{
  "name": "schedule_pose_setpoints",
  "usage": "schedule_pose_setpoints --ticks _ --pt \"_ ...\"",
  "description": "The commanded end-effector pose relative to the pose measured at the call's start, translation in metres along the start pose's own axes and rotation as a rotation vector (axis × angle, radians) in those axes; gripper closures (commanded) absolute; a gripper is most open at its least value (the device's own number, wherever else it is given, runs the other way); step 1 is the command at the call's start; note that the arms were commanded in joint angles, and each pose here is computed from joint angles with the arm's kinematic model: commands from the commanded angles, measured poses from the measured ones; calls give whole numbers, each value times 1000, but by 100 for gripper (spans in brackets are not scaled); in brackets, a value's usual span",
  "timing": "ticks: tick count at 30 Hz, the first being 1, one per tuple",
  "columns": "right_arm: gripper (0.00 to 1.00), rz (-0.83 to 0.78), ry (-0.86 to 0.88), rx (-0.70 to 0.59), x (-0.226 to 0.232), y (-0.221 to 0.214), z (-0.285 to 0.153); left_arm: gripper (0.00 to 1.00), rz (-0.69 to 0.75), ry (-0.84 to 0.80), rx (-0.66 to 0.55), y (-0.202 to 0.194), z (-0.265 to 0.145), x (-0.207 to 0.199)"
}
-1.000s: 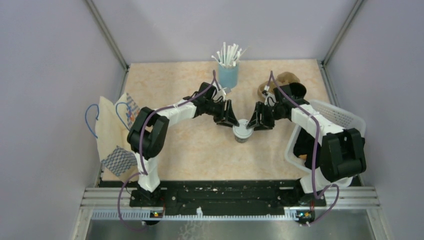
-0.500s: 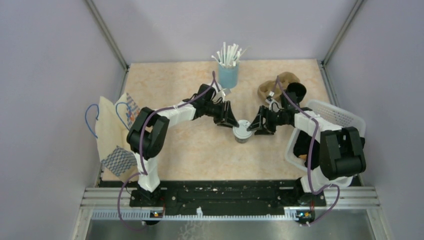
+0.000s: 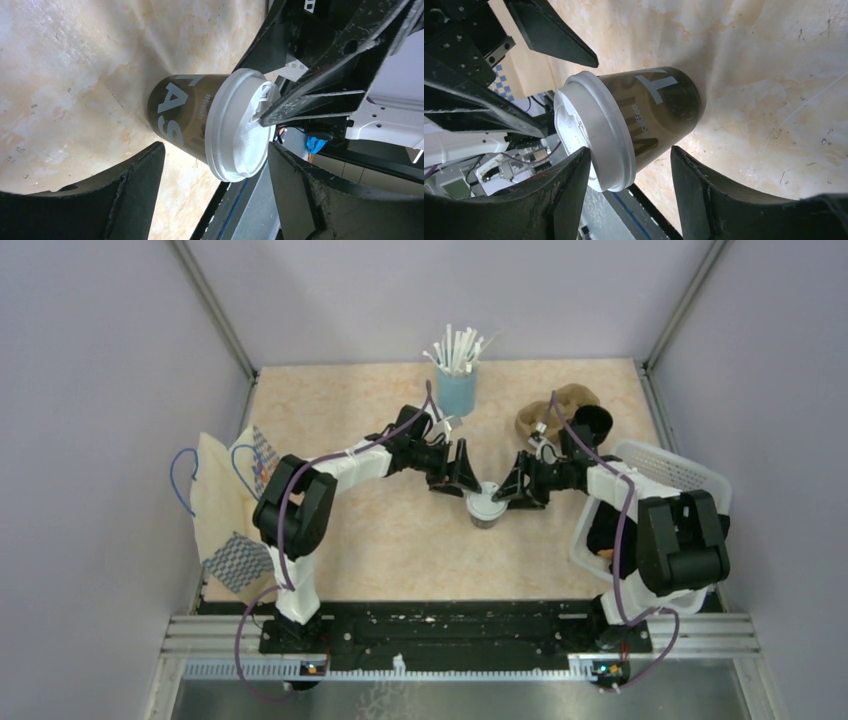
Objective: Pack the takeout coffee
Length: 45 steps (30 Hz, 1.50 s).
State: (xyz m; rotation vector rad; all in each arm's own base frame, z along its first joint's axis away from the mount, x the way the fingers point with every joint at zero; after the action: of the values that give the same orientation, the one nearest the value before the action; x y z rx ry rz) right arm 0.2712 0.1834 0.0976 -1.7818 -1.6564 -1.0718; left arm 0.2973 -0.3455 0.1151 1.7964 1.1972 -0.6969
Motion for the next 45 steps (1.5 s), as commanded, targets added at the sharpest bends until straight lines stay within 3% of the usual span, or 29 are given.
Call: schedule_pose_setpoints --ticks 1,4,10,17,25,39,45 --pt "41 -41 22 -15 6 13 1 17 86 -32 -57 13 -21 -27" --pt "42 -37 24 -14 6 15 2 21 54 -30 -67 5 -29 -22" --pt "43 -35 18 -4 5 15 3 50 -18 -51 -45 -10 -35 -8" --pt "43 -33 19 -3 5 14 3 43 -52 -99 19 -20 -26 -4" --pt "43 -37 20 -6 6 15 2 48 -78 -110 69 -26 -17 2" --pt "43 -37 13 -6 3 13 2 35 -53 -88 92 -26 -10 3" --pt "43 -36 7 -8 1 12 3 41 -89 -42 118 -31 -6 16"
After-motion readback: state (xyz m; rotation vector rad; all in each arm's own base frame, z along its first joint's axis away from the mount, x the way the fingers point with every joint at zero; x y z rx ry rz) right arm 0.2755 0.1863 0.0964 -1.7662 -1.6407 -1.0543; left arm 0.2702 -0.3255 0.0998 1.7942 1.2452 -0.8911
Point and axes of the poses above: each gripper's point midway between its finger pads, its own z axis out along the fingers, its own x axis along the line the jaws close on, y = z × x, the point moved 1 cm from there along -z, back along the fingers, and after that the axes turned 3 degrees about z, right-handed, at the moved point
